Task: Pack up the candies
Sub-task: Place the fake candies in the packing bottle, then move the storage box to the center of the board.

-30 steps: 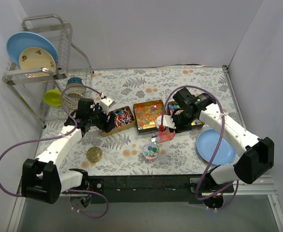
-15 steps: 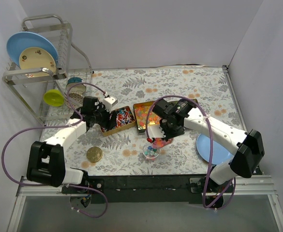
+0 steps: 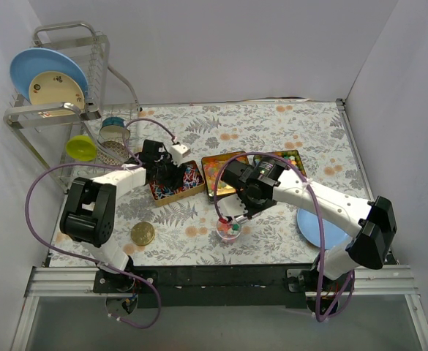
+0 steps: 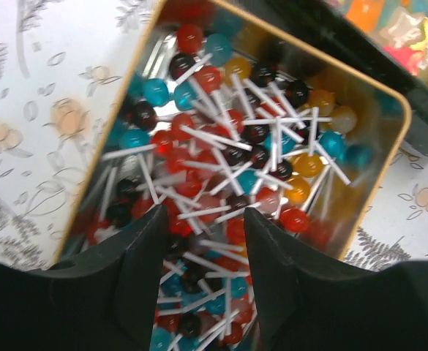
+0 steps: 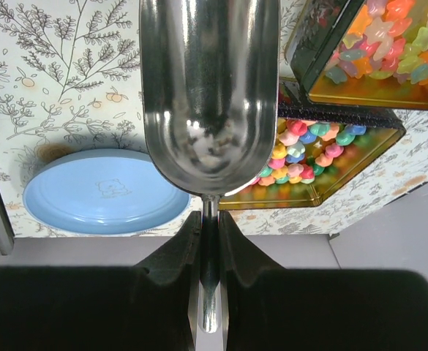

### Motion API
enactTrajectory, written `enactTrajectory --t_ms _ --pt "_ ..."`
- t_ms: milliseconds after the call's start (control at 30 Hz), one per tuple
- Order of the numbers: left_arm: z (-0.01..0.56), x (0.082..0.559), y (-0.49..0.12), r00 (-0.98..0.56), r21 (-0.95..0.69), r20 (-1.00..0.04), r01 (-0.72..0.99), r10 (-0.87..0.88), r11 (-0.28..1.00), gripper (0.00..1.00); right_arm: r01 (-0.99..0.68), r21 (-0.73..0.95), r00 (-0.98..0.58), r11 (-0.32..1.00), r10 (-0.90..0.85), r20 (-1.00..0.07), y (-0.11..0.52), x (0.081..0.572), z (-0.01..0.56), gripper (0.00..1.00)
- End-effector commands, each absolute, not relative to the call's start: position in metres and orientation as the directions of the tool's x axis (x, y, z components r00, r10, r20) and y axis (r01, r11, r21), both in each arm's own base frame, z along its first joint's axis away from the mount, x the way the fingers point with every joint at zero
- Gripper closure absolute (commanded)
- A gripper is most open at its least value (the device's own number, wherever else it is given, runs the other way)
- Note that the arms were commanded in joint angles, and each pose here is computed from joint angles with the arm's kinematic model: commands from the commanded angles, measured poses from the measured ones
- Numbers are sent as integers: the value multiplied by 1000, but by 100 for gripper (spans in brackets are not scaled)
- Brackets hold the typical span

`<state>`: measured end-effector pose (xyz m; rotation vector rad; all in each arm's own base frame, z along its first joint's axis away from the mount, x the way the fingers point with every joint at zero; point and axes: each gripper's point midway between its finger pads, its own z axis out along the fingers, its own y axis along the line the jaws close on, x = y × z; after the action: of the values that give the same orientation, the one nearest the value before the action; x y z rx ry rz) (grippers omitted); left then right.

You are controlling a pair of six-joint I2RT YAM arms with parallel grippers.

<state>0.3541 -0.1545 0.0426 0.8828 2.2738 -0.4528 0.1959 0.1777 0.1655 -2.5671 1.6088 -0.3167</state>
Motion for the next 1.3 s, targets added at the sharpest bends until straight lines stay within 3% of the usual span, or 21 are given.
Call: enactTrajectory --t_ms 0,267,433,700,1267 --pt "53 356 -182 -476 -55 -716 768 511 638 56 -896 -274 342 -351 -936 81 175 200 191 99" --pt "58 333 -228 -449 -125 -731 828 514 546 59 -949 -314 16 27 -991 -134 149 232 205 99" --pt "65 319 -257 -417 -151 -745 866 521 477 60 -922 -318 -170 221 -969 -181 110 256 208 99" --pt "66 305 -297 -368 -160 -753 907 545 390 60 -898 -331 -234 288 -953 -194 99 271 207 99" --pt "93 321 -347 -318 -151 -801 927 507 343 59 -899 -302 -263 317 -943 -207 93 277 201 99"
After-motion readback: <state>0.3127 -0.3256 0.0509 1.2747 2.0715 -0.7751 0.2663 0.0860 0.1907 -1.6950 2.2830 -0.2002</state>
